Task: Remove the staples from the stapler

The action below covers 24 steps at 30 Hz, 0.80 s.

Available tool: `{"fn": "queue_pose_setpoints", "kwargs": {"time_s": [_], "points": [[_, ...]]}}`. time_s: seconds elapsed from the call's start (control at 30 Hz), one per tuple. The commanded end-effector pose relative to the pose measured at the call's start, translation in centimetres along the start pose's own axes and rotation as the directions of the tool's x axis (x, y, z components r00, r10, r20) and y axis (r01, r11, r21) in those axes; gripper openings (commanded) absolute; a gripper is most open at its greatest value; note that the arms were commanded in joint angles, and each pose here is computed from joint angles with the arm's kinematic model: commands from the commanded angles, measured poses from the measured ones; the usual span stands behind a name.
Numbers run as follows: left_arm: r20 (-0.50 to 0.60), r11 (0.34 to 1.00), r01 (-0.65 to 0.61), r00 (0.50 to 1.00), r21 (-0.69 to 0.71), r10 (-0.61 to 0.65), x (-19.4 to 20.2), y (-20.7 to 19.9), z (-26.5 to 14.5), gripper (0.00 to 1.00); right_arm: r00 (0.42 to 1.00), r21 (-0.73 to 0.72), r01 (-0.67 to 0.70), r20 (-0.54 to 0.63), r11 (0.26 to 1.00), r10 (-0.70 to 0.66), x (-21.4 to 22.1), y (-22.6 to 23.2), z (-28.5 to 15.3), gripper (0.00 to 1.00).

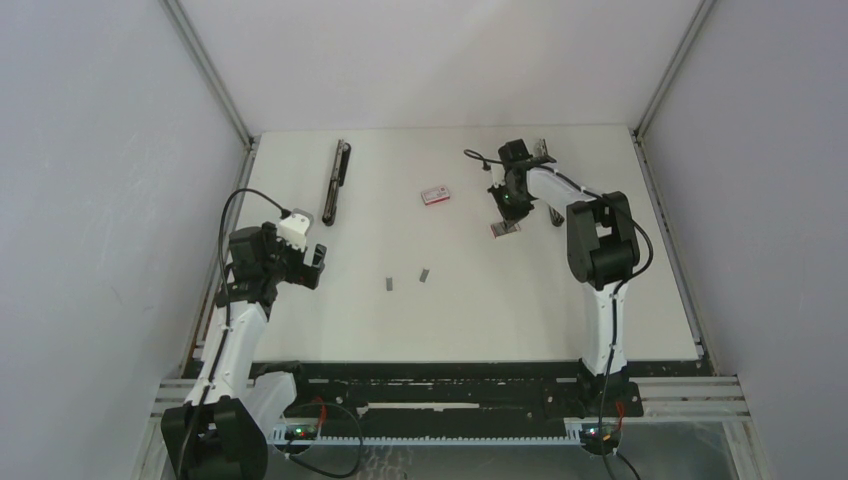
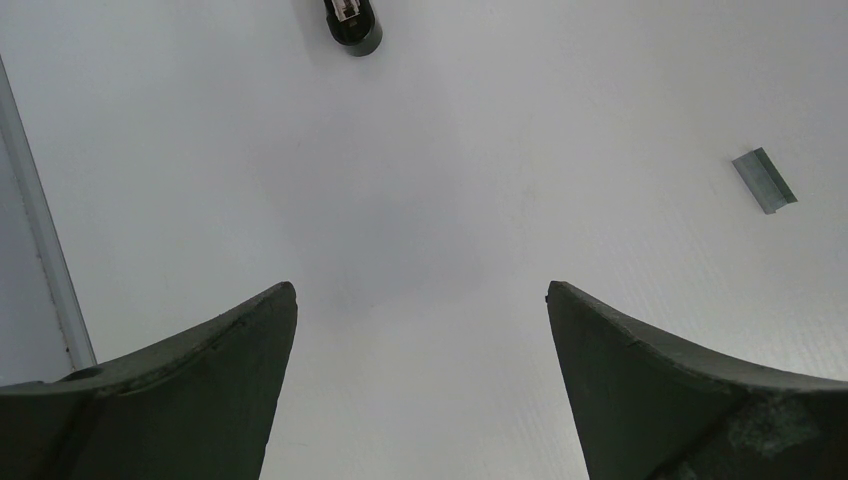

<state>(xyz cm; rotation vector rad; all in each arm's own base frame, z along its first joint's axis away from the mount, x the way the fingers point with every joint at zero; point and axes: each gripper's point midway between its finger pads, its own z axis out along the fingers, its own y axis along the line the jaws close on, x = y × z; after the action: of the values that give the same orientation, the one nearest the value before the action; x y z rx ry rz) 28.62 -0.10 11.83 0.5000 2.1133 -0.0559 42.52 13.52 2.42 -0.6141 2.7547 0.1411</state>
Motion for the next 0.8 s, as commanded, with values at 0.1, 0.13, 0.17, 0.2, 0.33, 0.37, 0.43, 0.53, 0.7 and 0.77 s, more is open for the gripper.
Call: {"fn": "queue_pose_setpoints", "kwargs": {"time_s": [0.1,0.13,0.17,0.2,0.33,0.37,0.43,0.53,0.7,0.77], "points": [[0.041,1.0,-0.019,0.999,0.004,0.019,-1.0,0.1,-0.2,1.0,1.0,0.011,-0.009,0.009,1.0,0.009,-0.4,0.4,0.5,0.0],[0.044,1.0,-0.02,0.999,0.004,0.02,-1.1,0.2,-0.3,1.0,1.0,0.013,-0.008,0.009,1.0,0.008,-0.4,0.4,0.5,0.0],[0.042,1.0,-0.019,0.999,0.004,0.019,-1.0,0.1,-0.2,1.0,1.0,0.012,-0.008,0.008,1.0,0.008,-0.4,0.4,0.5,0.0],[0.043,1.0,-0.02,0.999,0.005,0.02,-1.0,0.1,-0.3,1.0,1.0,0.01,-0.008,0.007,1.0,0.008,-0.4,0.5,0.6,0.0],[0.044,1.0,-0.02,0.999,0.006,0.02,-1.0,0.1,-0.2,1.0,1.0,0.01,-0.01,0.006,1.0,0.01,-0.4,0.5,0.6,0.03],[0.042,1.0,-0.02,0.999,0.005,0.02,-1.0,0.1,-0.2,1.0,1.0,0.01,-0.011,0.005,1.0,0.011,-0.4,0.5,0.7,0.04],[0.045,1.0,-0.021,0.999,0.004,0.02,-1.0,0.1,-0.3,1.0,1.0,0.011,-0.013,0.006,1.0,0.013,-0.4,0.5,0.6,0.06],[0.042,1.0,-0.02,0.999,0.005,0.019,-1.0,0.2,-0.2,1.0,1.0,0.011,-0.011,0.011,1.0,0.011,-0.6,0.5,0.4,0.07],[0.043,1.0,-0.019,0.999,0.003,0.019,-1.0,0.2,-0.3,1.0,0.999,0.006,-0.018,0.028,1.0,0.018,-1.1,0.6,-0.5,0.09],[0.042,1.0,-0.018,0.999,0.003,0.017,-1.0,0.2,-0.3,1.0,0.999,0.003,-0.021,0.039,1.0,0.02,-1.4,0.6,-1.0,0.11]]}}
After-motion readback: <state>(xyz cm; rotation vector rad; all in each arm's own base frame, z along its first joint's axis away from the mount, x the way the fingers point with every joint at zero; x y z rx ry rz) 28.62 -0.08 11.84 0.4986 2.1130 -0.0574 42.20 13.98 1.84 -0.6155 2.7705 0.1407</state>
